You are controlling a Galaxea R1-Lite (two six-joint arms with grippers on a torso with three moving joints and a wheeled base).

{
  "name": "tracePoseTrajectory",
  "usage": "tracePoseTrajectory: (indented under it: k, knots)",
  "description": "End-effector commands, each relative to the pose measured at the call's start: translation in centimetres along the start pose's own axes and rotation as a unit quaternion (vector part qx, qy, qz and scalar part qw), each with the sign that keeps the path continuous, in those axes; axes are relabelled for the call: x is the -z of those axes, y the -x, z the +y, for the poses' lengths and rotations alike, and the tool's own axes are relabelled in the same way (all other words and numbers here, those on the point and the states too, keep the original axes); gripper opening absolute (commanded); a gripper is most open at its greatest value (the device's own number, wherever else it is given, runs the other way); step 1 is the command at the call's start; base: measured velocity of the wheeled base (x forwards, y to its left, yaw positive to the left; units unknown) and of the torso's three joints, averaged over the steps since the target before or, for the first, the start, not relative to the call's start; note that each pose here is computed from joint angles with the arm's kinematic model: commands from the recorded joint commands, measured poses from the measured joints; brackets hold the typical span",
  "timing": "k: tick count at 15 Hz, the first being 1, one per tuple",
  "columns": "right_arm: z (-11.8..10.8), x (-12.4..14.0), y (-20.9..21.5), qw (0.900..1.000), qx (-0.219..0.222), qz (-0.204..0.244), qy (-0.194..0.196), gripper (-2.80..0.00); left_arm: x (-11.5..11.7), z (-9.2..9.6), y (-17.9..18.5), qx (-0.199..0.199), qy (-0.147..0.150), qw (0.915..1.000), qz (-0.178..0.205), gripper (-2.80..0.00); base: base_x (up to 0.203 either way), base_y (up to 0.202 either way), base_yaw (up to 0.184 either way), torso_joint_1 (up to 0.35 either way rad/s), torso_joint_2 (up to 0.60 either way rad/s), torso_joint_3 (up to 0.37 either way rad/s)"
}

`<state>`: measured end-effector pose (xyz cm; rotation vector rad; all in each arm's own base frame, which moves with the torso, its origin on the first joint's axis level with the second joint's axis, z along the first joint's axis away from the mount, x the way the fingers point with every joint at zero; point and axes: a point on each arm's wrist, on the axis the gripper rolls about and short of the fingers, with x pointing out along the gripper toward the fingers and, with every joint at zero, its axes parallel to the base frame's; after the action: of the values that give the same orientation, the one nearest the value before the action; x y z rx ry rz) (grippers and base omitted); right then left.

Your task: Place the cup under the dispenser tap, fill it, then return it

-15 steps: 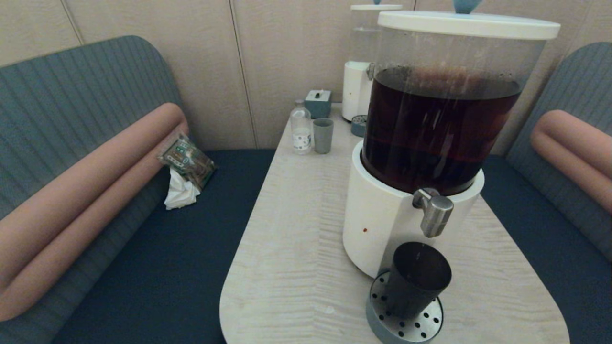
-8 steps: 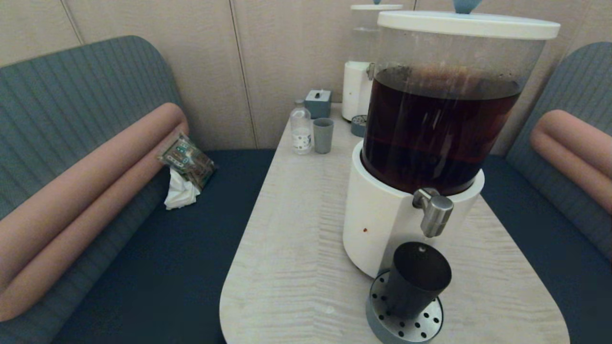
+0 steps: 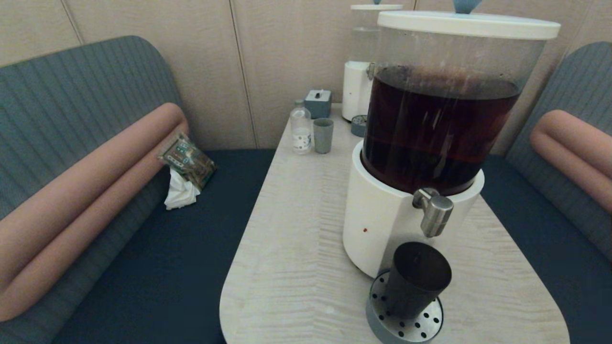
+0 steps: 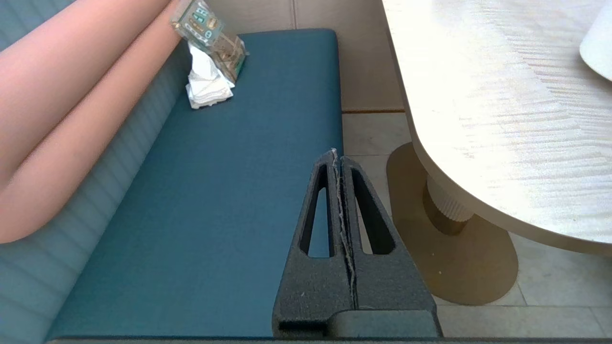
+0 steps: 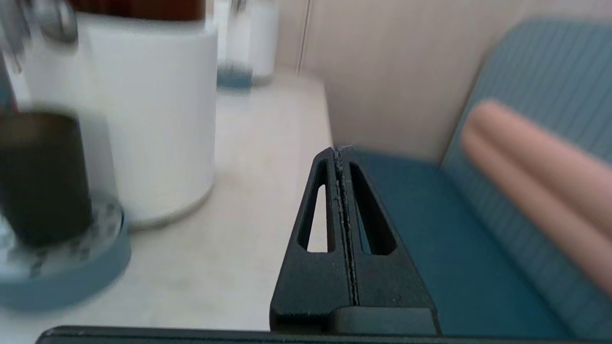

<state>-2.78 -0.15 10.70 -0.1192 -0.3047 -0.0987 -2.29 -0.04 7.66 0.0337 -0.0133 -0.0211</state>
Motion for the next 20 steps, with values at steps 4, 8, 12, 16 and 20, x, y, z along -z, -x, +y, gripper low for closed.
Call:
tracePoseTrajectory:
  k: [4, 8, 12, 16, 20]
  knots:
    - [0.2, 1.8, 0.2, 0.997, -0.011, 0.079, 0.007, -2.80, 0.0, 0.0, 0.0, 0.000, 0.000, 1.0000, 0.000, -2.80, 0.000, 0.000, 0.000, 0.000, 0.00, 0.000]
    - [0.4, 2.4, 0.3, 0.993, -0.043, 0.107, 0.002, -2.80, 0.0, 0.0, 0.0, 0.000, 0.000, 1.0000, 0.000, -2.80, 0.000, 0.000, 0.000, 0.000, 0.00, 0.000]
    - [0.4, 2.4, 0.3, 0.993, -0.043, 0.105, 0.005, -2.80, 0.0, 0.0, 0.0, 0.000, 0.000, 1.0000, 0.000, -2.80, 0.000, 0.000, 0.000, 0.000, 0.00, 0.000]
    - [0.6, 3.2, 0.5, 0.987, -0.072, 0.144, 0.004, -2.80, 0.0, 0.0, 0.0, 0.000, 0.000, 1.0000, 0.000, -2.80, 0.000, 0.000, 0.000, 0.000, 0.00, 0.000]
    - [0.6, 3.1, 0.6, 0.985, -0.067, 0.156, -0.020, -2.80, 0.0, 0.0, 0.0, 0.000, 0.000, 1.0000, 0.000, -2.80, 0.000, 0.000, 0.000, 0.000, 0.00, 0.000]
